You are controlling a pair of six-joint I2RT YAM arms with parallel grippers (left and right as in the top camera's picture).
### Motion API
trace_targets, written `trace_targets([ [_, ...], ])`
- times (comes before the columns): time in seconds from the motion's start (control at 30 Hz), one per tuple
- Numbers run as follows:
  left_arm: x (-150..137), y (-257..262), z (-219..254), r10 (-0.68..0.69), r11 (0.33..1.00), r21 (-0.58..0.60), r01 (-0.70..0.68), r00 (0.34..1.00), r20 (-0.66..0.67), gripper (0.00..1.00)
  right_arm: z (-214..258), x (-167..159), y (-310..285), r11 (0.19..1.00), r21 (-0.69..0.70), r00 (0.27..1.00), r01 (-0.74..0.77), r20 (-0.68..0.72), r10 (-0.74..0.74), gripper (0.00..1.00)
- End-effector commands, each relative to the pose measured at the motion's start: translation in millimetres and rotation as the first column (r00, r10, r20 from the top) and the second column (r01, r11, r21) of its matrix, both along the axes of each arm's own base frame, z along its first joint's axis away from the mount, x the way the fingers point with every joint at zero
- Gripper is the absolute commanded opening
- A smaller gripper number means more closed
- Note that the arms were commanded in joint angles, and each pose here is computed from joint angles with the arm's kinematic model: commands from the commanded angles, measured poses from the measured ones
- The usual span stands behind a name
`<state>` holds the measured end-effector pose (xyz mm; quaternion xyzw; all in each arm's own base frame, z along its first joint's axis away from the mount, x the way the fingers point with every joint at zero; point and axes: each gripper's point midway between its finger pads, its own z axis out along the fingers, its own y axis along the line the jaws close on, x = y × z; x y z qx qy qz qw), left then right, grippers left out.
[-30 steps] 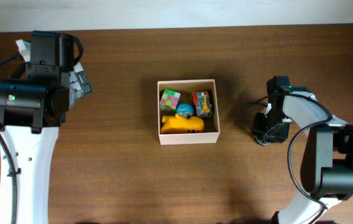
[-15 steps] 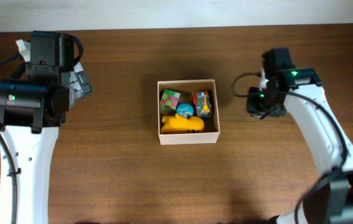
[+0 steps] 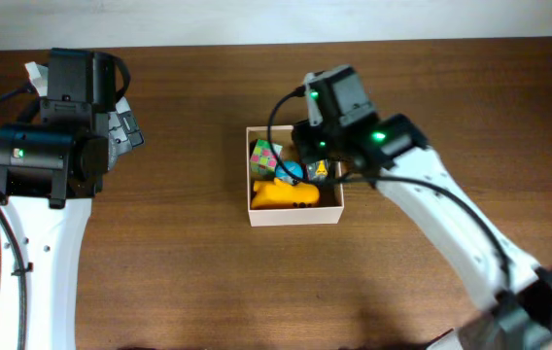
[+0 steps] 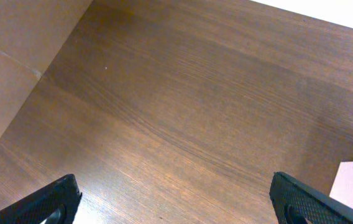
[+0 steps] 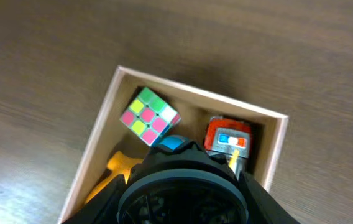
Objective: Pack container
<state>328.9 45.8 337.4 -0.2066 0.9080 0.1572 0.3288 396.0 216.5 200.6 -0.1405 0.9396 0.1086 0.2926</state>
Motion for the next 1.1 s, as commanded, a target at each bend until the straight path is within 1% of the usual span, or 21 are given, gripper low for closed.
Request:
trace_targets([
  [0.0, -0.3, 3.2, -0.2, 0.002, 1.0, 0.019, -0.002, 1.0, -0.007, 0.99, -58.9, 10.3, 11.2, 0.998, -0.048, 0.994, -0.027, -0.103, 0.022, 0.43],
  [0.07, -0.3, 3.2, -0.2, 0.002, 1.0, 0.019, -0.002, 1.0, -0.007, 0.99, -76.5, 15.8, 14.8, 0.997, -0.059, 0.992, -0.039, -0.119, 0.032, 0.44],
  [0.13, -0.3, 3.2, -0.2, 0.002, 1.0, 0.019, -0.002, 1.0, -0.007, 0.99, -81.9, 18.6, 16.3, 0.997, -0.06, 0.992, -0.039, -0.12, 0.031, 0.63],
  [0.17, -0.3, 3.2, -0.2, 0.002, 1.0, 0.019, -0.002, 1.0, -0.007, 0.99, -80.6, 19.2, 15.9, 0.997, -0.062, 0.993, -0.038, -0.116, 0.03, 0.7],
  [0.2, -0.3, 3.2, -0.2, 0.002, 1.0, 0.019, -0.002, 1.0, -0.007, 0.99, -73.6, 19.4, 15.4, 0.997, -0.059, 0.994, -0.039, -0.106, 0.033, 0.71],
  [0.23, -0.3, 3.2, -0.2, 0.002, 1.0, 0.019, -0.002, 1.0, -0.007, 0.99, -64.9, 20.5, 14.7, 0.998, -0.057, 0.995, -0.042, -0.091, 0.037, 0.72],
  [0.33, -0.3, 3.2, -0.2, 0.002, 1.0, 0.019, -0.002, 1.0, -0.007, 0.99, -9.6, 23.0, 13.2, 0.999, -0.019, 0.999, -0.035, -0.009, 0.035, 0.77],
  [0.37, -0.3, 3.2, -0.2, 0.002, 1.0, 0.019, -0.002, 1.0, -0.007, 0.99, 6.6, 22.3, 12.9, 0.999, -0.009, 0.999, -0.035, 0.013, 0.035, 0.83],
  [0.4, -0.3, 3.2, -0.2, 0.002, 1.0, 0.019, -0.002, 1.0, -0.007, 0.99, 31.9, 19.1, 12.4, 0.999, 0.007, 0.998, -0.037, 0.044, 0.037, 0.95],
  [0.43, -0.3, 3.2, -0.2, 0.002, 1.0, 0.019, -0.002, 1.0, -0.007, 0.99, 45.1, 15.9, 12.2, 0.999, 0.016, 0.998, -0.041, 0.056, 0.04, 0.99],
  [0.53, -0.3, 3.2, -0.2, 0.002, 1.0, 0.019, -0.002, 1.0, -0.007, 0.99, 94.3, -3.7, 8.6, 0.998, 0.038, 0.994, -0.057, 0.091, 0.053, 0.99],
  [0.63, -0.3, 3.2, -0.2, 0.002, 1.0, 0.019, -0.002, 1.0, -0.007, 0.99, 133.0, -27.3, 7.7, 0.992, 0.083, 0.99, -0.095, 0.113, 0.085, 0.99],
  [0.7, -0.3, 3.2, -0.2, 0.002, 1.0, 0.019, -0.002, 1.0, -0.007, 0.99, 154.6, -49.4, 18.0, 0.972, 0.165, 0.982, -0.168, 0.11, 0.151, 0.99],
  [0.73, -0.3, 3.2, -0.2, 0.002, 1.0, 0.019, -0.002, 1.0, -0.007, 0.99, 164.4, -62.3, 26.2, 0.951, 0.228, 0.976, -0.21, 0.1, 0.191, 0.99],
  [0.77, -0.3, 3.2, -0.2, 0.002, 1.0, 0.019, -0.002, 1.0, -0.007, 0.99, 175.8, -79.5, 31.1, 0.925, 0.26, 0.96, -0.278, 0.114, 0.256, 0.99],
  [0.8, -0.2, 3.2, -0.4, 0.002, 1.0, 0.019, -0.002, 1.0, -0.008, 0.99, 180.1, -82.4, 27.0, 0.926, 0.24, 0.955, -0.291, 0.136, 0.265, 0.99],
  [0.93, -0.3, 3.3, -0.2, 0.002, 1.0, 0.019, -0.002, 1.0, -0.007, 0.99, 212.0, -84.9, 0.1, 0.929, 0.199, 0.929, -0.313, 0.27, 0.255, 0.99],
  [1.07, -0.3, 3.2, -0.2, 0.002, 1.0, 0.019, -0.002, 1.0, -0.007, 0.99, 249.1, -93.6, -56.4, 0.956, 0.208, 0.921, -0.207, 0.371, 0.119, 0.99],
])
